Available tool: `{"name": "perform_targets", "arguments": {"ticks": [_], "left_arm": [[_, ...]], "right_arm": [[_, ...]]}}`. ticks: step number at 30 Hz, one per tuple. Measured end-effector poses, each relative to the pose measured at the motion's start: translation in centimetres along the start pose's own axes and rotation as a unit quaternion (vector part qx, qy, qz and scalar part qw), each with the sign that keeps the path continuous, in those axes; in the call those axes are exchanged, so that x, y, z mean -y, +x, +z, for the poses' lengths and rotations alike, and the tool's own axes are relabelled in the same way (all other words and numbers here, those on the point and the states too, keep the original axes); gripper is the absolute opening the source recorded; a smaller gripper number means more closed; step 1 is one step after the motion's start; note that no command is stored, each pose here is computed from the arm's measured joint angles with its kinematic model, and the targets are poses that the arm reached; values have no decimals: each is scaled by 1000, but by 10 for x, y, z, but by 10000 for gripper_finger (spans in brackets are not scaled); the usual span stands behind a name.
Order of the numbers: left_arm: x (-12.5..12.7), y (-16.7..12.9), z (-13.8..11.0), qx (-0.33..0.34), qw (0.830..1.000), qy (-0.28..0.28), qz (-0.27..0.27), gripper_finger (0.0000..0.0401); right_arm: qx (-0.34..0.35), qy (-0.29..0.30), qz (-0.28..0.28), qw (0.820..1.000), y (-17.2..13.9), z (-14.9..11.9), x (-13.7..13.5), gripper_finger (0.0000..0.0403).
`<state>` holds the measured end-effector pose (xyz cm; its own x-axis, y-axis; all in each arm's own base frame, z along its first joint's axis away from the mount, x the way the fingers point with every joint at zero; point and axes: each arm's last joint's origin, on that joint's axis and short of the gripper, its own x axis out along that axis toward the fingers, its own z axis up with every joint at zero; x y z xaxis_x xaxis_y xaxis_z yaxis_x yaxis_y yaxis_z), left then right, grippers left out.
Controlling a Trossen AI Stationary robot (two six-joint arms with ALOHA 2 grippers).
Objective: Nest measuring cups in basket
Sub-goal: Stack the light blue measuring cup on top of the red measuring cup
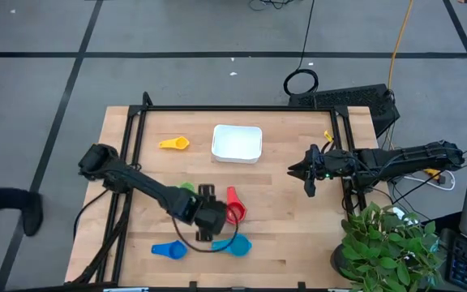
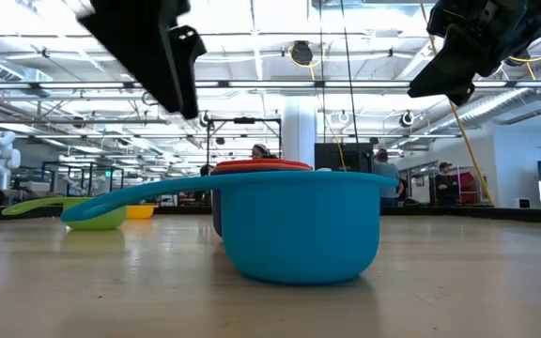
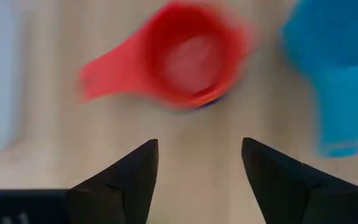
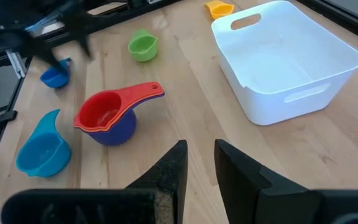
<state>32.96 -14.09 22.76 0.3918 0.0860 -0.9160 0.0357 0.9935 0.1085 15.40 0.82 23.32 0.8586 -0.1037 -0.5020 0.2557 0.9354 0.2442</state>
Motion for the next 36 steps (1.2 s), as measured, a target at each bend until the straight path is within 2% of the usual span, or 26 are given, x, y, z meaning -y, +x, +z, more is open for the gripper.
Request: {"name": "perform_targets", "arguments": {"ticks": [6, 14, 20, 25, 30, 36], "left_arm": [[24, 13, 9, 28, 993, -13, -111, 234], [38, 43, 7, -4, 989, -48, -138, 234], [50, 45, 4, -2, 988, -53, -146, 234], [63, 41, 6, 37, 987, -46, -151, 234], [69, 46, 4, 59, 992, -37, -104, 234], [70, 54, 1, 45, 993, -47, -95, 234]], "right_arm": [[1, -3, 1, 1000, 0, 0, 0, 73], [-3, -5, 13, 1000, 0, 0, -1, 73], [-2, -5, 13, 1000, 0, 0, -1, 73], [-1, -5, 13, 1000, 0, 0, -1, 73], [-1, -4, 13, 1000, 0, 0, -1, 73], [-1, -1, 13, 1000, 0, 0, -1, 73]]}}
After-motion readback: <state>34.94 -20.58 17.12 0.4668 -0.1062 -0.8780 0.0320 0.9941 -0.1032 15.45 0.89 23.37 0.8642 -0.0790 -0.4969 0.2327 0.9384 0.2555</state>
